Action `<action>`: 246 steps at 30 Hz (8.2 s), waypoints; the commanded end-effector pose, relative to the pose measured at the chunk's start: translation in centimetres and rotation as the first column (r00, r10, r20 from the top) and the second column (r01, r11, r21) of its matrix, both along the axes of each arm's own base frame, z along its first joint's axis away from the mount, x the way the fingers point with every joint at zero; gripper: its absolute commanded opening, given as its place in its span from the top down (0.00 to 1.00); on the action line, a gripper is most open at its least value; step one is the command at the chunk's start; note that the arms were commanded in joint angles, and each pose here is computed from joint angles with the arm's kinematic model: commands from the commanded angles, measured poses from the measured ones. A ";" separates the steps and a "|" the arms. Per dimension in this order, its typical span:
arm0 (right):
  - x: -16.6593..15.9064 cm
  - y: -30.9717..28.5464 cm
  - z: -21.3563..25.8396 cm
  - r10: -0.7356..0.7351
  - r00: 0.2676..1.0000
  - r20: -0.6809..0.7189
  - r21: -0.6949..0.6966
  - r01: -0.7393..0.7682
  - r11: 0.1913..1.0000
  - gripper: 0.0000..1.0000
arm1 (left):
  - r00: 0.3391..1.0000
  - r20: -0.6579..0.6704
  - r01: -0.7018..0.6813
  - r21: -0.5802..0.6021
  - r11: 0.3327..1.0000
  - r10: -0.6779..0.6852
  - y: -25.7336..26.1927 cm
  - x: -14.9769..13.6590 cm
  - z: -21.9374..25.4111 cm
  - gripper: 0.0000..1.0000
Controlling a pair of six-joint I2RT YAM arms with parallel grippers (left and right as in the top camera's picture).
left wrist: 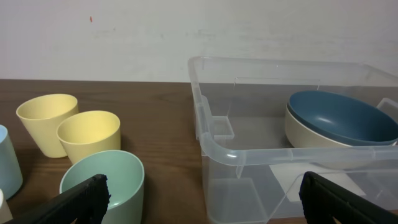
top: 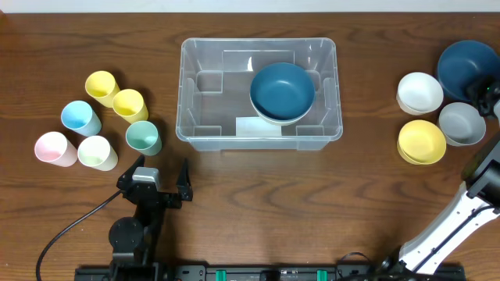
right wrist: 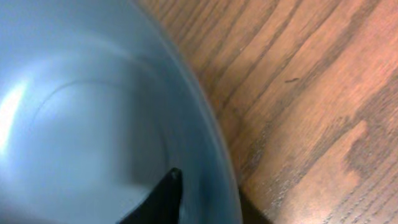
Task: Pack container
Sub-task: 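Grasp the second dark teal bowl at the back right with the right gripper, then carry the teal bowl over the bin and lower it onto the stack, then open the right gripper and move it toward the white bowls, then lower the right gripper onto the cream-white bowl rim and grasp it, then carry the cream-white bowl into the bin and set it down front-left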
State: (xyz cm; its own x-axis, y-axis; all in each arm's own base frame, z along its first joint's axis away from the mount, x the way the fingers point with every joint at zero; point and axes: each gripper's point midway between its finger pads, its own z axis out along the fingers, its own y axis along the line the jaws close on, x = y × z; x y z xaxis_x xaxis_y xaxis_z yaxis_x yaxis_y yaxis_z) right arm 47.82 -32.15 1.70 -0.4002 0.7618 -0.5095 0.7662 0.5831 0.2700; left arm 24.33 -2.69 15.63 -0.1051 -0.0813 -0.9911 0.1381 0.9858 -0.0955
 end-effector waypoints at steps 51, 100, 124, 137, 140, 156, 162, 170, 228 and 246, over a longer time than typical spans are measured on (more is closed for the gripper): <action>0.4 48.1 20.9 0.813 0.576 0.088 -0.160 -0.797 0.582 0.90 | 0.999 -0.043 0.013 0.016 1.000 -0.012 -0.1 -0.1 -1.5 0.02; -1.2 47.9 9.2 0.808 0.552 -0.204 0.011 -0.824 0.566 0.46 | 0.999 -0.043 0.013 0.016 1.000 -0.012 -0.1 -0.1 -1.5 0.02; -2.5 30.5 20.3 0.459 0.884 -0.090 0.039 -0.457 0.888 0.27 | 0.999 -0.043 0.013 0.016 1.000 -0.012 -0.1 -0.1 -1.5 0.02; -5.8 20.9 15.1 0.189 0.965 -0.183 0.115 -0.170 0.979 0.27 | 0.999 -0.043 0.013 0.016 1.000 -0.012 -0.1 -0.1 -1.5 0.02; -6.1 20.7 12.7 0.183 0.962 -0.200 0.112 -0.163 0.980 0.32 | 0.999 -0.043 0.012 0.016 1.000 -0.011 -0.1 -0.1 -1.5 0.02; -7.7 17.9 6.0 0.090 0.971 -0.221 0.041 -0.084 0.996 0.40 | 0.999 -0.043 0.013 0.016 1.000 -0.012 -0.1 -0.1 -1.5 0.02; -7.3 17.8 4.9 0.090 0.978 -0.190 0.024 -0.087 0.996 0.42 | 0.999 -0.043 0.013 0.016 1.000 -0.012 -0.1 -0.1 -1.5 0.02; -7.1 17.5 3.9 0.085 0.983 -0.161 -0.001 -0.087 0.996 0.45 | 0.999 -0.043 0.013 0.016 1.000 -0.012 -0.1 -0.1 -1.5 0.02; -2.6 20.5 17.1 0.269 0.937 0.223 -0.021 -0.271 0.962 0.99 | 0.999 -0.043 0.013 0.016 1.000 -0.012 -0.1 -0.1 -1.5 0.02; -4.9 42.7 25.1 0.669 0.588 0.454 0.040 -0.764 0.644 0.99 | 0.999 -0.043 0.013 0.016 1.000 -0.012 -0.1 -0.1 -1.5 0.02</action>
State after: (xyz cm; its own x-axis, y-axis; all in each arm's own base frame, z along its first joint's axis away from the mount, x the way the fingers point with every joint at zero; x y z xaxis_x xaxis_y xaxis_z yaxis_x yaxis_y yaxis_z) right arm 43.57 6.44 25.73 -0.6550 0.4671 -0.5940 0.0220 0.7975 0.6029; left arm 24.33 -2.69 15.63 -0.1051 -0.0813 -0.9911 0.1381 0.9858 -0.0955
